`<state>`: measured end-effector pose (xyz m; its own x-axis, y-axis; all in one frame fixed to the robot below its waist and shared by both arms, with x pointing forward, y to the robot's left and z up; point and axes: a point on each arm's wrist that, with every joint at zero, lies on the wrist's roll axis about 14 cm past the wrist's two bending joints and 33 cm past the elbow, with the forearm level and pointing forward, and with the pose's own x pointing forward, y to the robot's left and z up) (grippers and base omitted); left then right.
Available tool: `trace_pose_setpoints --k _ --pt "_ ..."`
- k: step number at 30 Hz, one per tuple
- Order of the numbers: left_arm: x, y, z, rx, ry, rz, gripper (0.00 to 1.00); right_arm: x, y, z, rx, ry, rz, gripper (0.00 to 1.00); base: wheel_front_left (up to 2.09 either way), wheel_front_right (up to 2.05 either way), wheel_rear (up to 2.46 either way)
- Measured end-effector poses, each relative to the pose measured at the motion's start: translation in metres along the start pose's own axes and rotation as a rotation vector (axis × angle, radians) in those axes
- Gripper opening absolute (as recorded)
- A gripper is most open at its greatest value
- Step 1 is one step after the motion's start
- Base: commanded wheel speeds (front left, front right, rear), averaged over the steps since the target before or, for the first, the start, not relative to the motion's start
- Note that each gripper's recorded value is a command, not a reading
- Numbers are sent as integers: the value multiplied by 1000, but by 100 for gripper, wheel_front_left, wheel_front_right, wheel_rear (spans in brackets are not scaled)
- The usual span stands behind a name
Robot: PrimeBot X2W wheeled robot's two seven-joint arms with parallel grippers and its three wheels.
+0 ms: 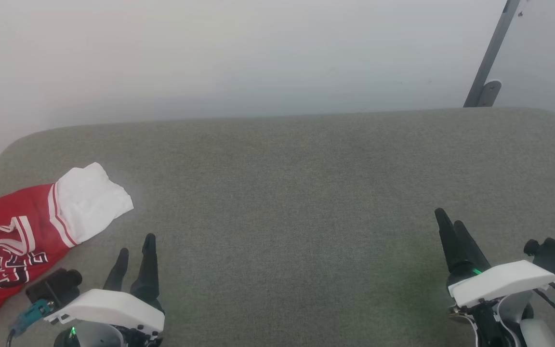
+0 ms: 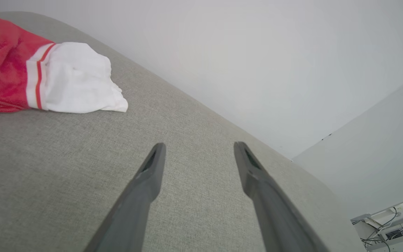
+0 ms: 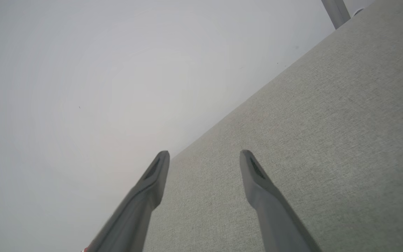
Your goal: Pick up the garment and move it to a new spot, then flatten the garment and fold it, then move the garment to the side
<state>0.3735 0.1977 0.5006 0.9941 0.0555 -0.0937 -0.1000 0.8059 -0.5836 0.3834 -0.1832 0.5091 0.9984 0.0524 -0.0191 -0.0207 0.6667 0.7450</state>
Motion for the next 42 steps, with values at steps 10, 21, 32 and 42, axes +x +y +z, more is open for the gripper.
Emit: trace_pose_setpoints --k 10,21,32,42 --pt "-1 -5 7 122 -39 -26 100 0 2 3 -107 -11 10 100 0 0 0" --pt "-5 -10 13 224 -84 -42 100 0 7 7 -201 -23 27 100 0 0 0" --pt "-9 -17 20 330 -132 -69 100 0 13 11 -295 -37 46 100 0 0 0" --pt "-12 -26 29 401 -188 -102 100 0 20 17 -377 -61 64 100 0 0 0"
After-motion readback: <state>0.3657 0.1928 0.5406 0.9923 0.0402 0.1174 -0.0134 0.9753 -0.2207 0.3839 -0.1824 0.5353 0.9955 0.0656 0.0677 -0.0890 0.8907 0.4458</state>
